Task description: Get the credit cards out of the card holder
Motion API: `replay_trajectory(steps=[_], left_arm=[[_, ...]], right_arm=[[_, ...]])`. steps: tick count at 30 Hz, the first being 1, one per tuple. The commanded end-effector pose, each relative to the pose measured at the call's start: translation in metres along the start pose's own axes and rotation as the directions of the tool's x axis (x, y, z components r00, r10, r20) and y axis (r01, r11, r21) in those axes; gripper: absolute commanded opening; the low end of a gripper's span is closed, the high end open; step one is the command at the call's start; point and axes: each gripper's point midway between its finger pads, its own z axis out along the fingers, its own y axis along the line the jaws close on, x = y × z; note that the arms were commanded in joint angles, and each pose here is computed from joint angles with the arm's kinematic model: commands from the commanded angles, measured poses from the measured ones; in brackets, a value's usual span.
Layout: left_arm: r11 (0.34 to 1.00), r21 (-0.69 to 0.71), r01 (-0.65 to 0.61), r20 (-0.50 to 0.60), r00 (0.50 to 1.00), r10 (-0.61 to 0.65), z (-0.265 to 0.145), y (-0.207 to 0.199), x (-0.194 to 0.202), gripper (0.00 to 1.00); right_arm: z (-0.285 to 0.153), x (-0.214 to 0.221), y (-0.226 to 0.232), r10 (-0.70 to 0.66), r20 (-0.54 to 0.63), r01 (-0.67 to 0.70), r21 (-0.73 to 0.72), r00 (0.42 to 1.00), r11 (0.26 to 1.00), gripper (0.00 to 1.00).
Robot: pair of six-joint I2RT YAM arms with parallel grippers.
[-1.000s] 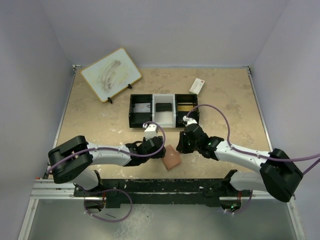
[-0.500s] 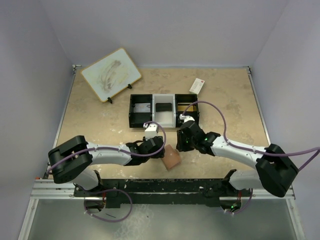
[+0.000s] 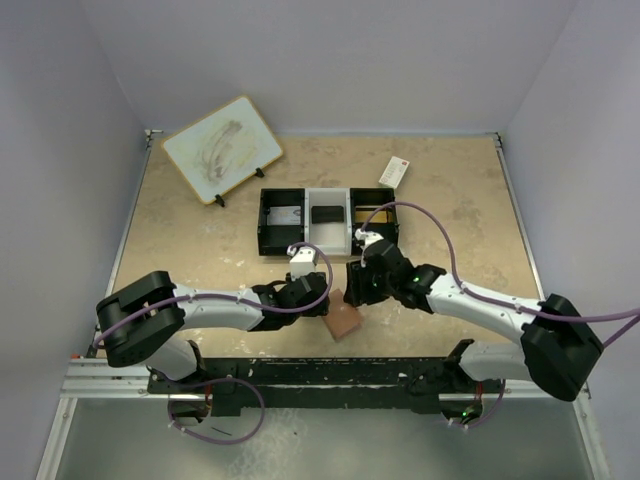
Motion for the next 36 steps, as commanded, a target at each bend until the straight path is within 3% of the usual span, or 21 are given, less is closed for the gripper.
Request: replay_trajectory(steps=[1,9,12,17,28,33,36], left_arm=[[1.000,0.001,-0.023,0.033,0.999,0.023,-0.005,-0.006,-0.013,0.46],[0.999,-0.008,-0.033,0.034,0.999,0.034,-0.007,-0.006,-0.015,0.46],[0.999,-0.003,-0.033,0.032,0.999,0.034,-0.007,-0.008,-0.016,0.46],[0.999,-0.001,-0.036,0.030,0.999,0.036,-0.007,-0.009,-0.016,0.46],[1.000,-0.003,-0.030,0.041,0.999,0.030,-0.011,-0.009,-0.020,0.48],[1.000,0.006,0.003,0.089,0.996,-0.004,-0.019,-0.009,-0.032,0.54],[0.999,0.004,0.034,0.144,0.989,-0.034,-0.028,-0.005,-0.045,0.60]], right_arm=[[0.005,0.001,0.016,-0.010,-0.026,0.008,-0.069,1.000,0.998,0.53],[0.011,0.003,-0.010,-0.019,-0.075,0.027,0.112,0.997,0.993,0.54],[0.008,0.001,-0.018,0.005,-0.059,0.004,0.163,0.998,0.987,0.47],[0.010,0.008,-0.011,0.046,-0.070,-0.037,0.122,0.996,0.992,0.31],[0.018,0.011,-0.019,0.054,-0.068,-0.043,0.159,0.996,0.986,0.14],[0.016,0.004,-0.013,0.048,-0.037,-0.043,0.129,0.998,0.991,0.00],[0.008,0.002,0.001,0.054,-0.034,-0.052,0.054,0.998,0.997,0.00]])
